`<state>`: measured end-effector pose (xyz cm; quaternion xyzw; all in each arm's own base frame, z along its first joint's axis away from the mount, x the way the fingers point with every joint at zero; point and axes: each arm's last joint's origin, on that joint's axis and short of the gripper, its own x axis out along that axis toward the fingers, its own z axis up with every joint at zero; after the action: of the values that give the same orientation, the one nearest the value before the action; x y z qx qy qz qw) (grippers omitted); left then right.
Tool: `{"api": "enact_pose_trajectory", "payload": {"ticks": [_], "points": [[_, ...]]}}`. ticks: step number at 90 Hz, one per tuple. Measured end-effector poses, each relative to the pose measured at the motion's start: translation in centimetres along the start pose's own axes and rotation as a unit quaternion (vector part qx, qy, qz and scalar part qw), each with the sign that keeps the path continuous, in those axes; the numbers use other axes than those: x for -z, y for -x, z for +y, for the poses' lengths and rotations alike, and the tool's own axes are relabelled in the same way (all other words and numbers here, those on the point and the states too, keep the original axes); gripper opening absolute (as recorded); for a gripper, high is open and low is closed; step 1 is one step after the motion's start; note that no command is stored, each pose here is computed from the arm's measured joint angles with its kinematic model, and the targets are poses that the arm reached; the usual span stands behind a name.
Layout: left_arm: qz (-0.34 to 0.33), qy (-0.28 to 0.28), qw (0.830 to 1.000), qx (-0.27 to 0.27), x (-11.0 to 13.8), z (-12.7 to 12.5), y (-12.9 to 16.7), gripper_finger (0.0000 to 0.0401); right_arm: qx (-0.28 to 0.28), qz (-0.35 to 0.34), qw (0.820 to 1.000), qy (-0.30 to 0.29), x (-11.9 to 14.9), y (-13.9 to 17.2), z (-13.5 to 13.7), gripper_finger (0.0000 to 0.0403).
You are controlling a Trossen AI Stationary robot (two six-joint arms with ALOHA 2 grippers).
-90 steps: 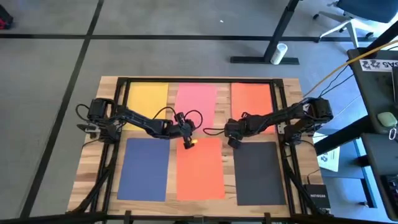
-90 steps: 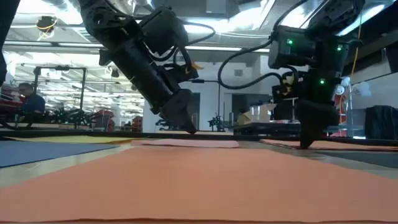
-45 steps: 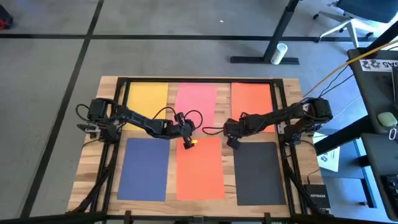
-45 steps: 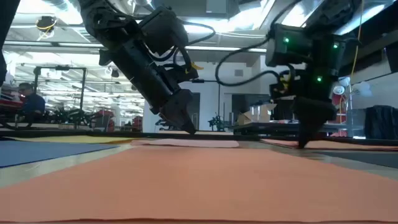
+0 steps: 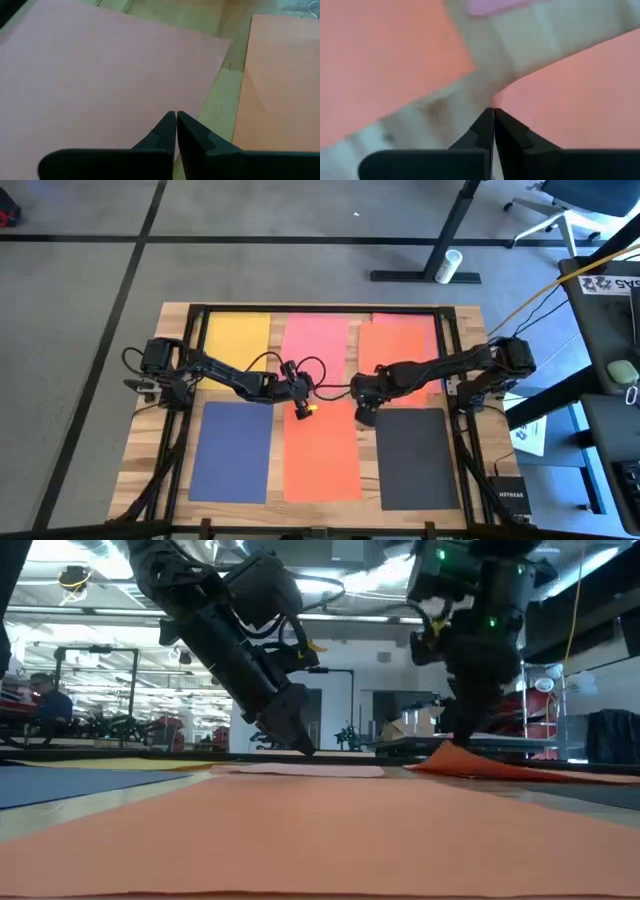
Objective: Organize paper
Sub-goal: Stack the orange paper on top of the orange paper
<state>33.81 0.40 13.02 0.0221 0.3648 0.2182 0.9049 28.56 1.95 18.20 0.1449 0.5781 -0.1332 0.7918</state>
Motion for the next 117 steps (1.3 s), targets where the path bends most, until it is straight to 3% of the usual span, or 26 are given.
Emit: {"api": "enact_pose_trajectory", "payload": {"ticks": [36,77,97,117], "points": [[-0.035,0.019,0.999,0.005,-1.2,0.3,1.0,0.0,-0.129,-0.049,0.99,0.001,-0.4,3.0,6.3,0.0],[-0.132,0.084,0.988,0.014,-0.7,2.7,3.8,0.0,-0.26,-0.124,0.958,-0.018,0.5,5.5,12.2,0.0],[-0.138,0.091,0.986,0.011,-0.1,3.6,4.6,0.0,-0.305,-0.155,0.939,-0.028,0.0,4.6,14.1,0.0],[-0.131,0.091,0.987,0.006,0.0,3.9,4.5,0.0,-0.326,-0.14,0.935,-0.002,-1.0,2.5,15.9,0.0]]}}
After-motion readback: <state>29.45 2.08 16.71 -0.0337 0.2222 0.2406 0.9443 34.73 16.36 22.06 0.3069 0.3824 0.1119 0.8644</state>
